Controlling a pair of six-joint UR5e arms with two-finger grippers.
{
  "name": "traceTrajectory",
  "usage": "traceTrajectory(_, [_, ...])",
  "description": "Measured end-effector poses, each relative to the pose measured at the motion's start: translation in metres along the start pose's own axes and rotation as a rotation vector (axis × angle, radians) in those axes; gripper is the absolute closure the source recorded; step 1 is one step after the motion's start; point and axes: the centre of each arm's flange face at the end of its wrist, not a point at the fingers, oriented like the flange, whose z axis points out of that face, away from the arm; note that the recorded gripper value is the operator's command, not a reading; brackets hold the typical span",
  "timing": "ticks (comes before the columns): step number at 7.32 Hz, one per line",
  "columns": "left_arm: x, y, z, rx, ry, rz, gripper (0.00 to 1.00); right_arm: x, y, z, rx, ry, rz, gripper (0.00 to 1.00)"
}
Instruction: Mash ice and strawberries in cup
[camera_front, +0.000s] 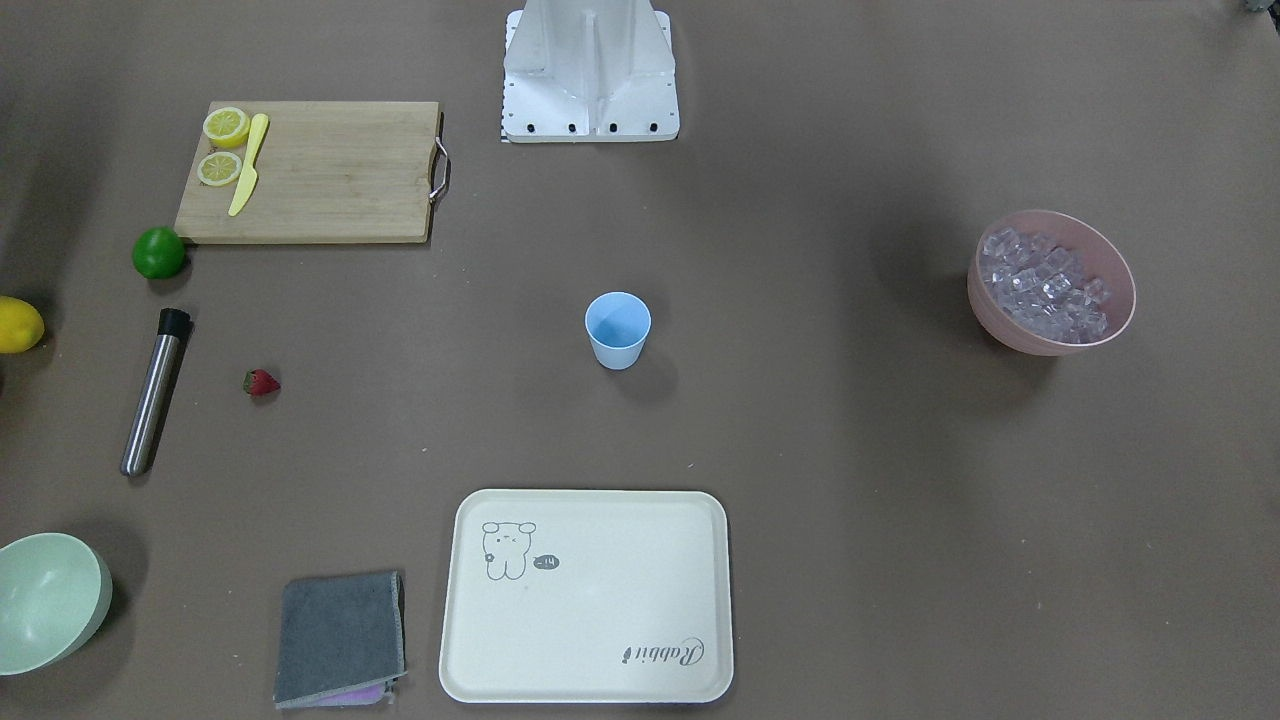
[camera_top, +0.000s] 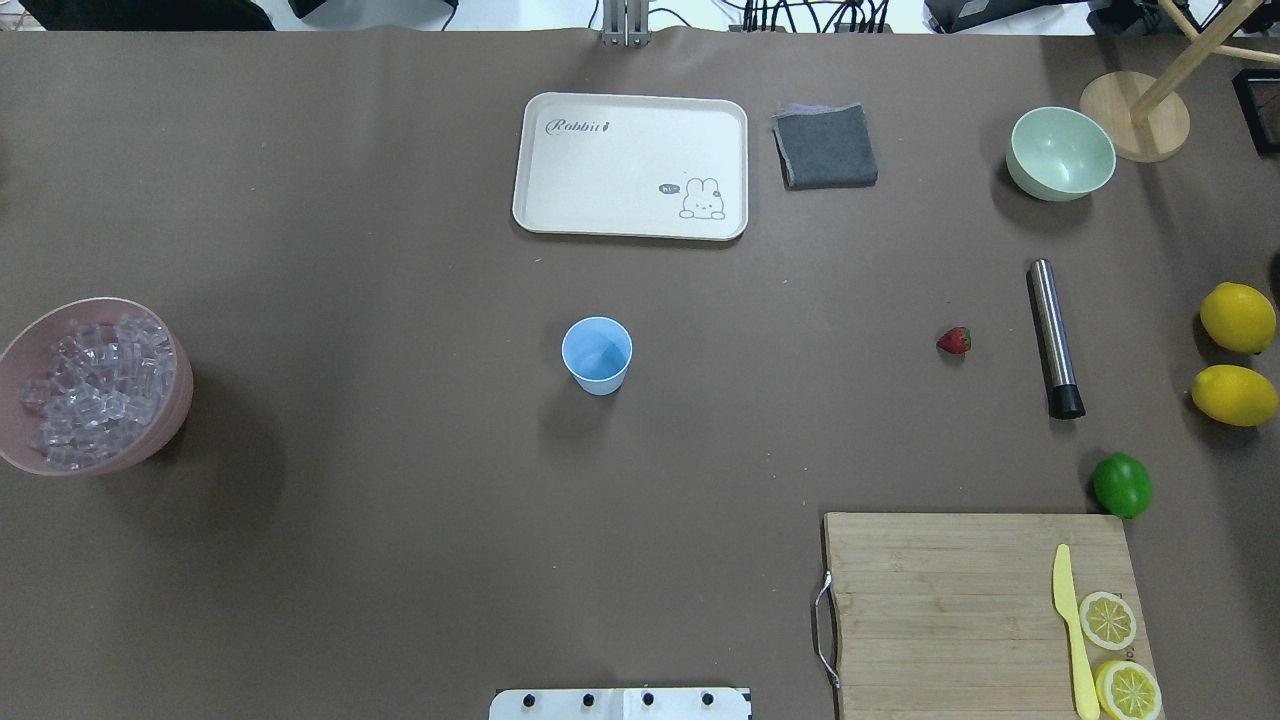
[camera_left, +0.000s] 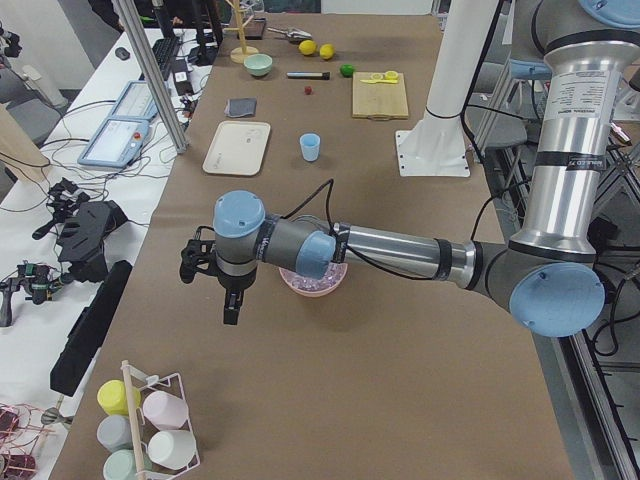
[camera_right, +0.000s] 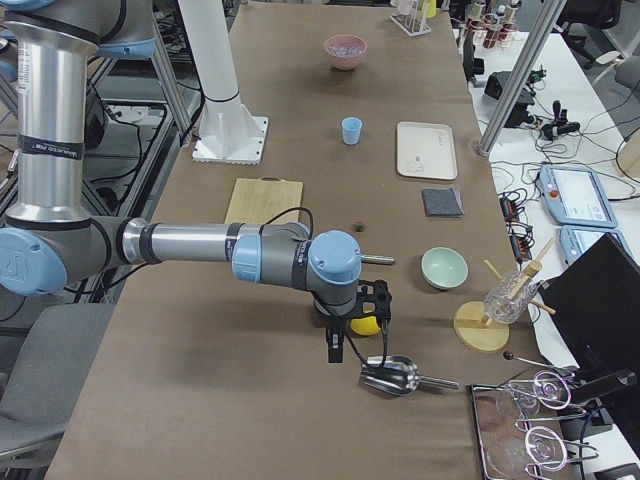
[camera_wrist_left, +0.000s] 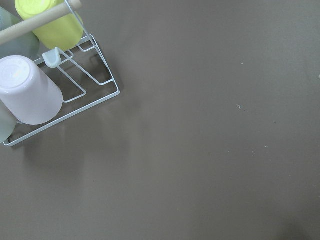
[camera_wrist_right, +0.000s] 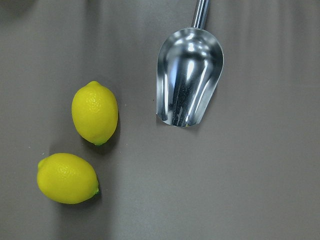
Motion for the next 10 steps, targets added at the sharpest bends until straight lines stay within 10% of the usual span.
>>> traceTrajectory(10, [-0.014,0.020,0.010,-0.015,-0.005,-0.015,0.02,-0.002,-0.001,0.000,0.002,-0.008,-0.002,0.00])
